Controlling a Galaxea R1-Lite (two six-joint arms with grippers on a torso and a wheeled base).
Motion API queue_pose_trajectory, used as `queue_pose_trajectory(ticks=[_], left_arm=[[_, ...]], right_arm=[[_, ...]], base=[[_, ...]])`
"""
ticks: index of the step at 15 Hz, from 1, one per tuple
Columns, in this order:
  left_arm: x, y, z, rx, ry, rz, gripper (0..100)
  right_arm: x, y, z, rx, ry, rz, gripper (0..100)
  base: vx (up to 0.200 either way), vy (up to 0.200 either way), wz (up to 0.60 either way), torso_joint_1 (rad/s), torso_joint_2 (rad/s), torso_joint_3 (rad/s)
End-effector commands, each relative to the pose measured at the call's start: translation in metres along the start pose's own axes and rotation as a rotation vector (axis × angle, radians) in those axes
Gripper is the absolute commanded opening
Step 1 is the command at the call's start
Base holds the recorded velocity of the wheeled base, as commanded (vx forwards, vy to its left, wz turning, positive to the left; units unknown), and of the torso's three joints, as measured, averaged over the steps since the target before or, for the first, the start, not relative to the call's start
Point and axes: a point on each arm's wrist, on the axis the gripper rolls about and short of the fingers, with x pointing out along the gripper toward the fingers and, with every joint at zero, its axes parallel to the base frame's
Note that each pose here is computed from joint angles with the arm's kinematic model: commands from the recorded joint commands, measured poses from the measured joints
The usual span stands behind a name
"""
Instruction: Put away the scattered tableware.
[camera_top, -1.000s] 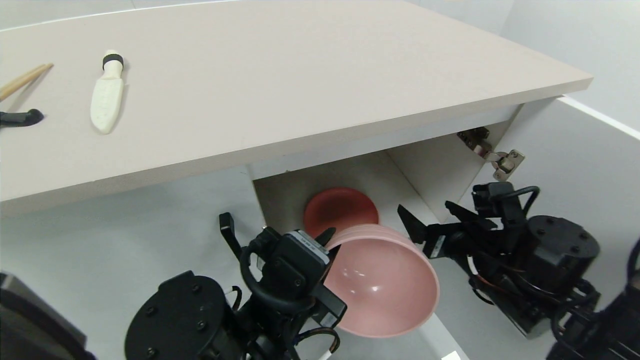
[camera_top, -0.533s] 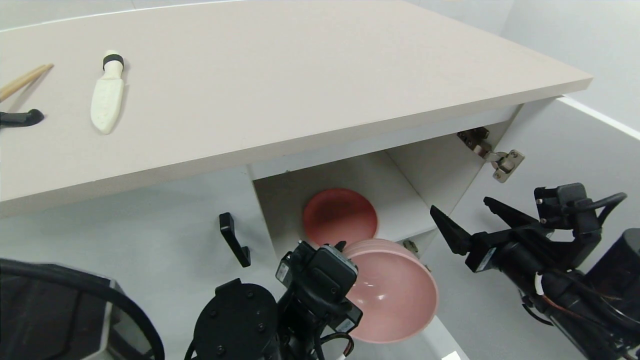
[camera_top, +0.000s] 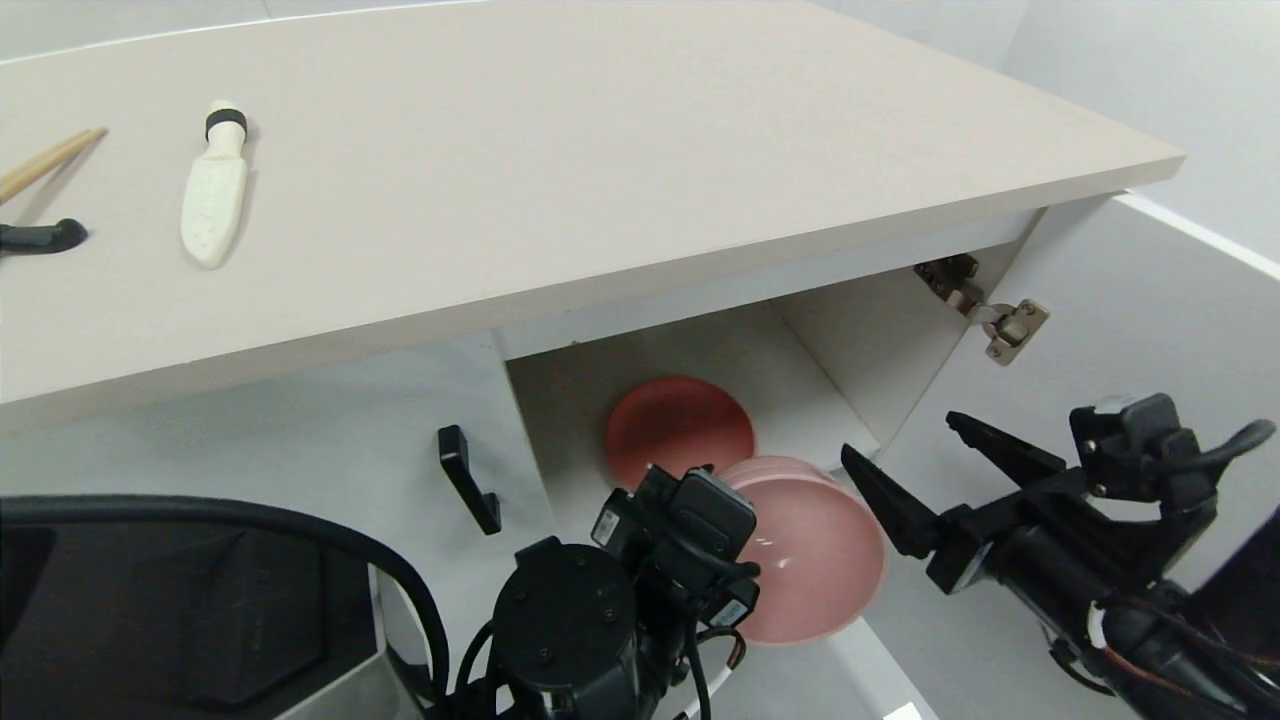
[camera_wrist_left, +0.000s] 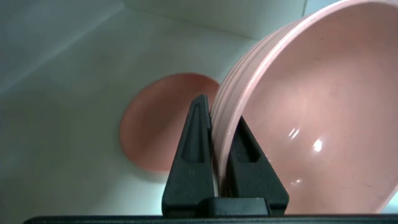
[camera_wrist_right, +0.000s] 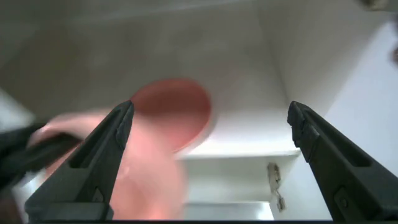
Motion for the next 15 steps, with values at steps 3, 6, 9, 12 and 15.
queue_pose_trajectory(ticks=[3,6,9,12,15], left_arm=[[0.013,-0.001,0.006,-0.022,-0.036,0.025,0],[0.021,0.003,0.014,-0.044,-0.069,0.054,0],[0.032,0.004,0.033,-0.088,-0.139,0.082,0],[0.032,0.003,0.033,-0.089,-0.141,0.081,0],[0.032,0.005,0.035,-0.094,-0.147,0.085,0]], right_arm=[[-0.018,0.003,-0.009,-0.092,0.049,0.049,100],[-0.02,0.001,-0.012,-0.112,0.068,0.042,100],[-0.009,-0.012,-0.017,-0.124,0.095,-0.04,100],[0.005,-0.021,-0.015,-0.109,0.077,-0.1,100],[0.01,-0.024,-0.014,-0.106,0.073,-0.119,100]], base=[[0.0,0.0,0.0,0.0,0.0,0.0],[0.0,0.0,0.0,0.0,0.0,0.0],[0.0,0.0,0.0,0.0,0.0,0.0],[0.0,0.0,0.0,0.0,0.0,0.0],[0.0,0.0,0.0,0.0,0.0,0.0]])
